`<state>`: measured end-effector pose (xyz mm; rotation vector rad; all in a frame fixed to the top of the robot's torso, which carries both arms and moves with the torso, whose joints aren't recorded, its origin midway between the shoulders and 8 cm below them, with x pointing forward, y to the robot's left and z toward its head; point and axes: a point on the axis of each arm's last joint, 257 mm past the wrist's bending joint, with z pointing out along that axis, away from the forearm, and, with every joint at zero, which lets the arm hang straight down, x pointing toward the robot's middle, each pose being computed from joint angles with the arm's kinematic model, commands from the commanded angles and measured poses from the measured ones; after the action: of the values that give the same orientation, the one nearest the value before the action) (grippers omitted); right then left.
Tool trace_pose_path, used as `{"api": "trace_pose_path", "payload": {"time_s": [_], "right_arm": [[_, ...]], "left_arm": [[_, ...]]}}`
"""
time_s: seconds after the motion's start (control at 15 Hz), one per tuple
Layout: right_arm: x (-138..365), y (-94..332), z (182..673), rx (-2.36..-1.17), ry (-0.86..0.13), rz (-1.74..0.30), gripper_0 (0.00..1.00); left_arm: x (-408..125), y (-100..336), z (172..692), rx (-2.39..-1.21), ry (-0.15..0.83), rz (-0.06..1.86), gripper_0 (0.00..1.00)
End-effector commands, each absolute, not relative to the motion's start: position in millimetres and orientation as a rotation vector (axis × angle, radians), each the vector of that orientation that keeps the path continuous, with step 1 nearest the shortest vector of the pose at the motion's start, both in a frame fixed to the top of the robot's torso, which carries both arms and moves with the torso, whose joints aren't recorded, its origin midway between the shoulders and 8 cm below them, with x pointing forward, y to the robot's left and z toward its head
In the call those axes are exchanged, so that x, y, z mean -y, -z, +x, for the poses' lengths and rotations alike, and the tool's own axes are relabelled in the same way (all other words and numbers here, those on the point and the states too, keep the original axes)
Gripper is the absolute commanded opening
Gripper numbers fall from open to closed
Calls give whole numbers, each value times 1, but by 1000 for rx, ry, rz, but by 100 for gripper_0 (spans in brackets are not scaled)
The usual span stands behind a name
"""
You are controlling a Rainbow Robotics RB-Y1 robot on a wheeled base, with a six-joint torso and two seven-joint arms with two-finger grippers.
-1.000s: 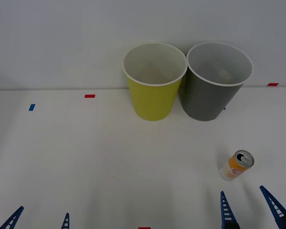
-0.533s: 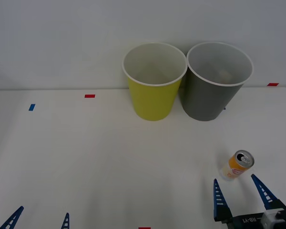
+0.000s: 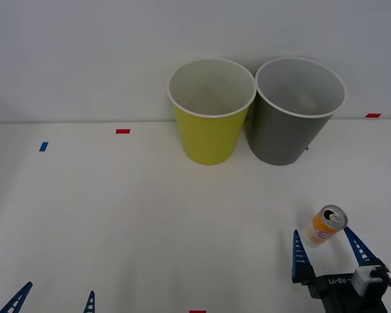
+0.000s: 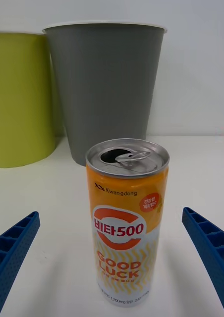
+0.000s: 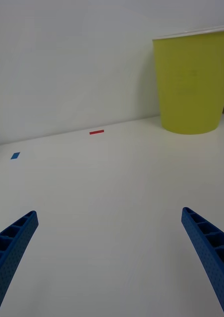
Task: Put cans in the gray bin and PET bottles in the light green bin.
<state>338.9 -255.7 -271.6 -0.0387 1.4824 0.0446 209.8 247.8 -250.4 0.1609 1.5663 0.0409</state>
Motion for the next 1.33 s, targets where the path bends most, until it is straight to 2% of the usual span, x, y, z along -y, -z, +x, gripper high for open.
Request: {"api": "trace_pose_path", "payload": {"time_s": [0.07,1.33], "right_arm": [[260,264,350,-1458,-36,-26,100],[272,257,376,-1462,1,-26,100]], "left_arm": [[-248,250,210,-1566,-41,161,100],[-248,250,210,-1566,-41,161,100]]}}
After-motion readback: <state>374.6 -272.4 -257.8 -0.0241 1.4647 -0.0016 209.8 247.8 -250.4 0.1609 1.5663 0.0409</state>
